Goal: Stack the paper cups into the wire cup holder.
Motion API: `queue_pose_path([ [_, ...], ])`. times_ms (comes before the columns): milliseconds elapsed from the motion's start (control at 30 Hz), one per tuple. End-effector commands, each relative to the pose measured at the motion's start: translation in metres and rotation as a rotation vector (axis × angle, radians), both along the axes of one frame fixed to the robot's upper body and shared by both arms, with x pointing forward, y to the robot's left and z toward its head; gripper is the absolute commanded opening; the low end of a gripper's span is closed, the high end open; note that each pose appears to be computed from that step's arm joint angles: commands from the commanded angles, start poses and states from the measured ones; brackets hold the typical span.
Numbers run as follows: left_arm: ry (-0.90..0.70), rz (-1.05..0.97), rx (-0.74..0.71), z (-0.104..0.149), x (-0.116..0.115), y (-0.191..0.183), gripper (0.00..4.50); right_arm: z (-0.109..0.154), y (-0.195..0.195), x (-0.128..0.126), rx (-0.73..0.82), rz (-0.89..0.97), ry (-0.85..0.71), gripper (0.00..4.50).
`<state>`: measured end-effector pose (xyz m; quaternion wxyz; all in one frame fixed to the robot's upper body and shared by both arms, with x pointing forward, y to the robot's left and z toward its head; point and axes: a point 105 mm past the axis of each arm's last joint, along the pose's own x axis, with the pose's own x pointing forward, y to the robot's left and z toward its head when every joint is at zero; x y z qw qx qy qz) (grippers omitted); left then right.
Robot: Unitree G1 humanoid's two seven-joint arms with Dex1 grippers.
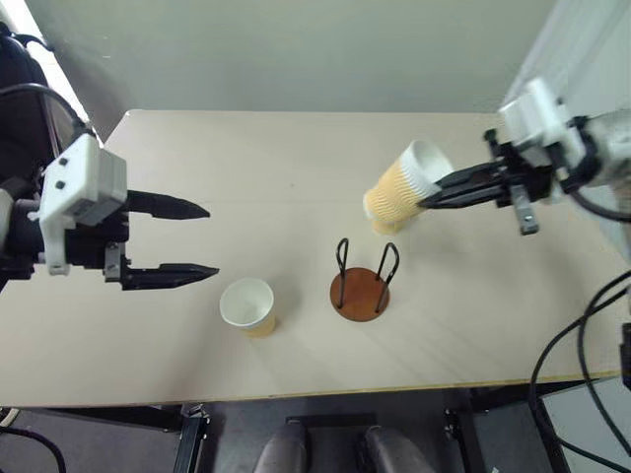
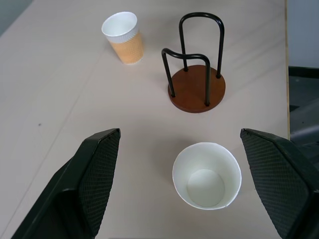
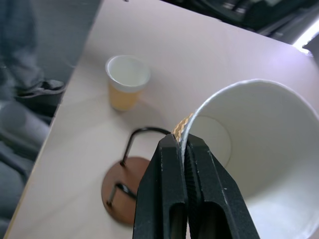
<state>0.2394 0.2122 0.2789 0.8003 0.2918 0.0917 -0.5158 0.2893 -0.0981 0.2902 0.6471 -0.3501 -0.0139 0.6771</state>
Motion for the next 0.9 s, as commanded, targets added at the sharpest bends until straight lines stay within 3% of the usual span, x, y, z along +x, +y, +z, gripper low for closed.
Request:
queue_pose_path([
  [33, -0.028, -0.015, 0.015, 0.005, -0.004, -0.004, 4.15, -0.008, 0.008, 0.003, -0.054, 0.013, -0.050, 0.03],
  [467, -0.017, 0.013, 0.021, 0.003, -0.010, -0.003, 4.15, -0.035, -0.007, 0.001, -0.167, 0.036, 0.024, 0.03],
  [833, -0.008, 0.030, 0.033, 0.002, -0.014, -0.003, 4.15, -0.050, 0.003, 0.004, -0.235, 0.074, -0.028, 0.03],
  [900, -0.006, 0.033, 0.036, 0.001, -0.014, -0.003, 4.15, -0.049, 0.005, 0.007, -0.233, 0.068, -0.036, 0.39],
])
